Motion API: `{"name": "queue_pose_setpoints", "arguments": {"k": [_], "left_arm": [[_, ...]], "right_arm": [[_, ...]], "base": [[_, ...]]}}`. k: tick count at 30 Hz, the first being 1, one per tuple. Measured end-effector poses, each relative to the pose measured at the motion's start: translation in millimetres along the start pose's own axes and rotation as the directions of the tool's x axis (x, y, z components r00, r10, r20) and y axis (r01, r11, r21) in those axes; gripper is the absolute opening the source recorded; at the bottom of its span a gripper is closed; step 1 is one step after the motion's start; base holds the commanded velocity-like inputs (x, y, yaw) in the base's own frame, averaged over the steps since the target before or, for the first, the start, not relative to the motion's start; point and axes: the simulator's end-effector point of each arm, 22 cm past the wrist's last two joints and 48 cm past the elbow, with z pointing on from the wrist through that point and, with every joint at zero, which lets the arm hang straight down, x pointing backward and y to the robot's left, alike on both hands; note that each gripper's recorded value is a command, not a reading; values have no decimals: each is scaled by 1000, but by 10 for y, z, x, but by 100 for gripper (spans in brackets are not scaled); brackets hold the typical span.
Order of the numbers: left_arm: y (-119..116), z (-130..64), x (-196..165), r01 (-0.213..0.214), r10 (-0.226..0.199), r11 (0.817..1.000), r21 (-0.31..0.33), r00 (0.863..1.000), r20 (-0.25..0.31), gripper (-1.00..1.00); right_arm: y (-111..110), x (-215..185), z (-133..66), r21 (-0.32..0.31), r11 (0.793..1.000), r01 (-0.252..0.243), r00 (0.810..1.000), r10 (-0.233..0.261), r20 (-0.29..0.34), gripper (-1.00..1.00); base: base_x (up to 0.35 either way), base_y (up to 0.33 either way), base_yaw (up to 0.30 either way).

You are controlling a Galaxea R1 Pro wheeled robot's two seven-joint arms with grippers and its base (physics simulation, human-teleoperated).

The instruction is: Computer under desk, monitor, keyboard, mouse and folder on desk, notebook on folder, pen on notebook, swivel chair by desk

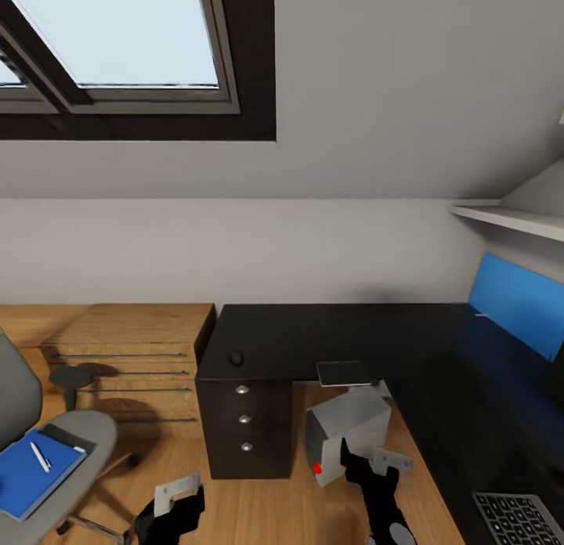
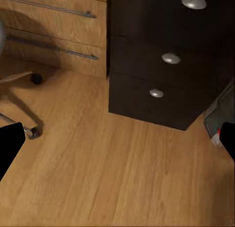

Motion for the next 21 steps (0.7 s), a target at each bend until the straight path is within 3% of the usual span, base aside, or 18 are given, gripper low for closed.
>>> {"name": "queue_pose_setpoints", "arguments": {"k": [3,6,8,12,15,18,21], "left_arm": [[-200,-170,-458,-7,6,999,54,1000,21,100],[-271,-263,-686,0,-3,997,77,999,47,100],[-280,-284,-740,2,-6,997,81,999,52,100],[-284,-291,-754,3,-7,997,83,999,51,100],[-273,-280,-727,0,-4,997,80,999,45,100],[-262,-275,-714,-3,-1,997,78,999,43,100],[-258,-275,-709,-4,1,997,77,999,42,100]], "right_arm": [[144,-538,43,-15,1000,0,999,-1,-45,100],[199,-890,14,-24,1000,-11,1000,10,-19,100],[182,-980,8,-23,999,-31,999,30,-14,100],[91,-763,34,-5,995,-104,992,103,-75,100],[52,-491,43,9,975,-223,964,222,-146,100],[79,-384,41,0,935,-354,919,348,-186,100],[-34,-345,59,-6,898,-440,879,429,-207,100]], "base": [[322,0,0],[236,0,0],[95,0,0],[42,0,0],[13,0,0],[75,15,0],[230,61,0]]}}
